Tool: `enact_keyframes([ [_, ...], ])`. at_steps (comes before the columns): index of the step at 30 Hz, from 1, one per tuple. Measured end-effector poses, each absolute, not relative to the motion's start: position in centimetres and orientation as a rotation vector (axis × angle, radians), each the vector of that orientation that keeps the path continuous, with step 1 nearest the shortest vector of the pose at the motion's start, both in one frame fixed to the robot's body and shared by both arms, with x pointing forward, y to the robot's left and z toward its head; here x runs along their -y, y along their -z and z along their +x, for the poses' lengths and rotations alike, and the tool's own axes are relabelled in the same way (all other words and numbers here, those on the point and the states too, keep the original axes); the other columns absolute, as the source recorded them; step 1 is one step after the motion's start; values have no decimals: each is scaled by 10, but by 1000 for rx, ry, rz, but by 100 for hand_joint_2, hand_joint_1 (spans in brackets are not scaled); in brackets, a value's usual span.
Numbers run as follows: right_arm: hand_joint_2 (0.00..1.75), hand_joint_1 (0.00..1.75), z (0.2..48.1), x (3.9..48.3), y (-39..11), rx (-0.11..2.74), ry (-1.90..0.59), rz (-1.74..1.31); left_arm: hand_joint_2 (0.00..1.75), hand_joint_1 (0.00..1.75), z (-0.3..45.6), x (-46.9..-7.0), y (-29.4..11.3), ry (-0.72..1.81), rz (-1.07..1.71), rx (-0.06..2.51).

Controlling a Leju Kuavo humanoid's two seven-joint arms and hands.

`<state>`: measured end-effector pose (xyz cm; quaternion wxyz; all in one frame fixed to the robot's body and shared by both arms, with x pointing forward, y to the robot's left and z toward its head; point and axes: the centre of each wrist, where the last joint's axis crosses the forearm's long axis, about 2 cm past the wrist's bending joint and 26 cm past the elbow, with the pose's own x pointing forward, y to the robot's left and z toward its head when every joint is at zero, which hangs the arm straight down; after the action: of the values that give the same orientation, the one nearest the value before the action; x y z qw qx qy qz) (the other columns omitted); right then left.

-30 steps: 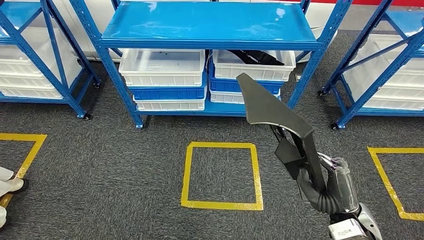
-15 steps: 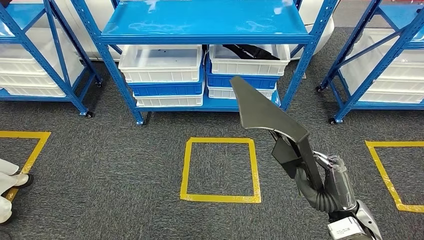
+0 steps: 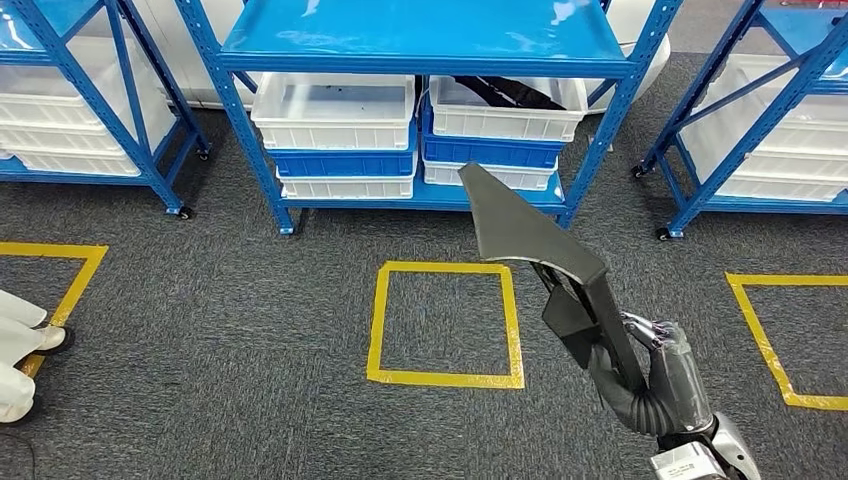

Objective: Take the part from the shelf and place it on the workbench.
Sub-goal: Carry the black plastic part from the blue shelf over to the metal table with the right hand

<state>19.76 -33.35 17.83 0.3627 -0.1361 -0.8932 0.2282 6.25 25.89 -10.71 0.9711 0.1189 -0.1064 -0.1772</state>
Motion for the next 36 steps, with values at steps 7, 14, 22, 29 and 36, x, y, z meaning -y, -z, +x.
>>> enact_keyframes([
  [7,175,175,194,332,-180,2299,-589,-362,175,0,62,-260,107,355,242,211],
  [14,175,175,184,331,-178,2285,-583,-378,175,0,61,-260,107,376,245,204],
  [22,175,175,181,332,-181,2292,-589,-393,175,0,63,-261,107,384,248,209],
  [29,175,175,179,333,-181,2297,-603,-389,175,0,64,-259,107,383,244,210],
  [36,175,175,171,330,-183,2312,-605,-399,175,0,62,-259,107,396,236,212],
])
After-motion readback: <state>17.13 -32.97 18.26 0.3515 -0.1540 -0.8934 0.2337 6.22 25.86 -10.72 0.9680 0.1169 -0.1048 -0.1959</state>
